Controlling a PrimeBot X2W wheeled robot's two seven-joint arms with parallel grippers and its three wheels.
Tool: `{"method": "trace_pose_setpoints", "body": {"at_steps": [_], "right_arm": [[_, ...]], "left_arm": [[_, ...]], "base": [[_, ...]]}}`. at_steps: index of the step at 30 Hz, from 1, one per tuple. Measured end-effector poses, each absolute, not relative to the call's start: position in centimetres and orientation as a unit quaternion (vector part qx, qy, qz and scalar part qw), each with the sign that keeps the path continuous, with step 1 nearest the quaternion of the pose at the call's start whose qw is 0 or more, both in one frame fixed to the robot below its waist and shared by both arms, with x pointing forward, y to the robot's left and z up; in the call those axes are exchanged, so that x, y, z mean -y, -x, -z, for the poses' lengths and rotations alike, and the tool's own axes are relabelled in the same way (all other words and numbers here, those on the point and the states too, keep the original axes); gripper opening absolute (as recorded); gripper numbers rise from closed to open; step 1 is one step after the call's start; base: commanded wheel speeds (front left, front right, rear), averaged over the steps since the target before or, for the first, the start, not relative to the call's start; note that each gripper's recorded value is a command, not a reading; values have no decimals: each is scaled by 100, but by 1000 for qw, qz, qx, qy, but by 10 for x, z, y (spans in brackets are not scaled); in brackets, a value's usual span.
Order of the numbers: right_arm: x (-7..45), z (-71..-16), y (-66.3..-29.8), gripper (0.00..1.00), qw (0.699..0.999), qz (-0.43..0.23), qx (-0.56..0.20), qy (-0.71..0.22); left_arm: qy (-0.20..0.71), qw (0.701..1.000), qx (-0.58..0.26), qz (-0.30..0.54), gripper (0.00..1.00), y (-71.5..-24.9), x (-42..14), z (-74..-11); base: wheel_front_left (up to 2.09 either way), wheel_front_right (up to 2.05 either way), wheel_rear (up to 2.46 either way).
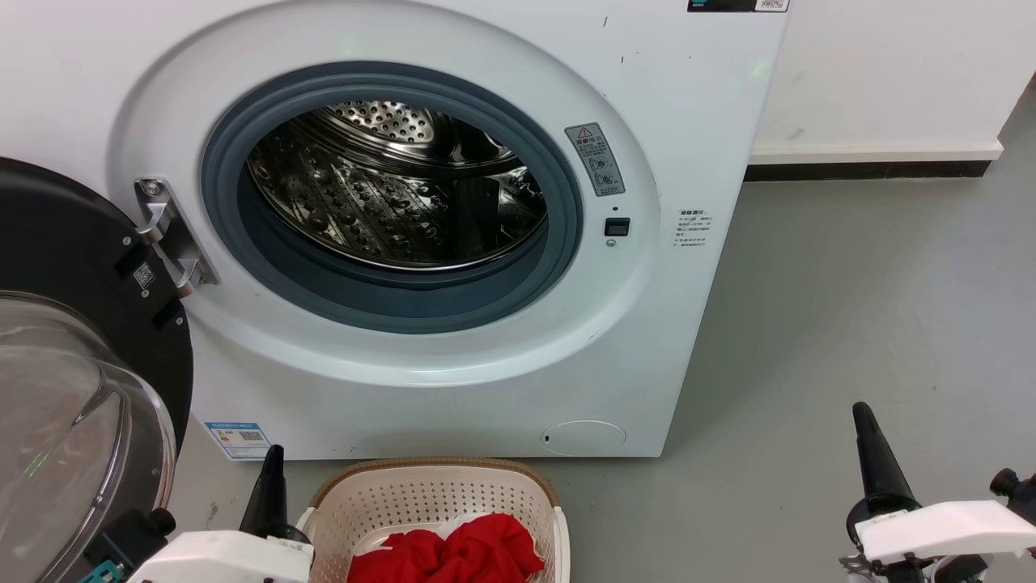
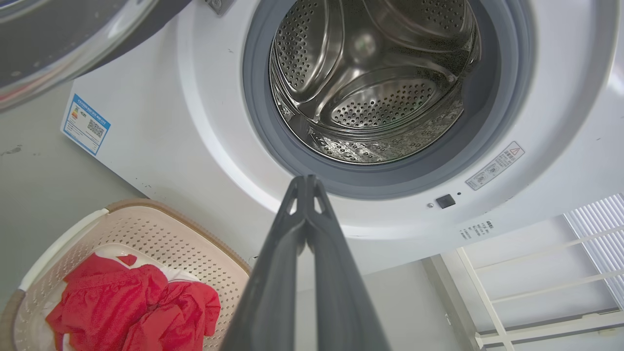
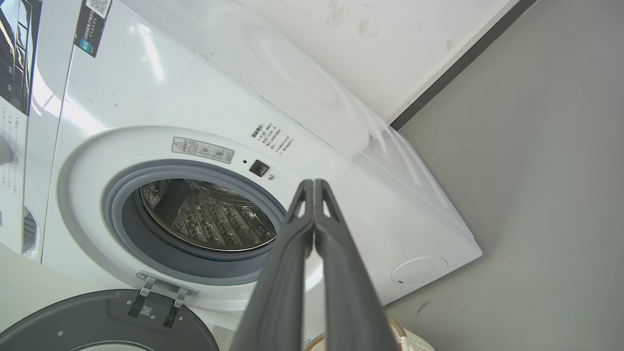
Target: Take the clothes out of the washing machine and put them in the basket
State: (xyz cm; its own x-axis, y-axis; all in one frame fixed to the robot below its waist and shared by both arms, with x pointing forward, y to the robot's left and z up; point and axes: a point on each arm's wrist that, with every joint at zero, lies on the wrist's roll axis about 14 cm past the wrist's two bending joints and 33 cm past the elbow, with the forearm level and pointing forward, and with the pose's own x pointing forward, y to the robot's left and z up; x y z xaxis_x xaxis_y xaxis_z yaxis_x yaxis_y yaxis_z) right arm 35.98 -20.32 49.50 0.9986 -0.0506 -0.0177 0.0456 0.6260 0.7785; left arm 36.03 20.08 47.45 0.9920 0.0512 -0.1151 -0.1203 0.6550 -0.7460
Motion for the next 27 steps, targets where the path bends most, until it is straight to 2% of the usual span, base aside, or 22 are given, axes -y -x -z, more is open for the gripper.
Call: {"method": "trace_pose_setpoints", "body": {"at_steps": [27], "right_arm": [[203,-497,-371,0,828,24,-3,-561]], "left_arm": [[552,833,-31,-36,0,-372,-200,-484]], "base": [[0,0,0]]}}
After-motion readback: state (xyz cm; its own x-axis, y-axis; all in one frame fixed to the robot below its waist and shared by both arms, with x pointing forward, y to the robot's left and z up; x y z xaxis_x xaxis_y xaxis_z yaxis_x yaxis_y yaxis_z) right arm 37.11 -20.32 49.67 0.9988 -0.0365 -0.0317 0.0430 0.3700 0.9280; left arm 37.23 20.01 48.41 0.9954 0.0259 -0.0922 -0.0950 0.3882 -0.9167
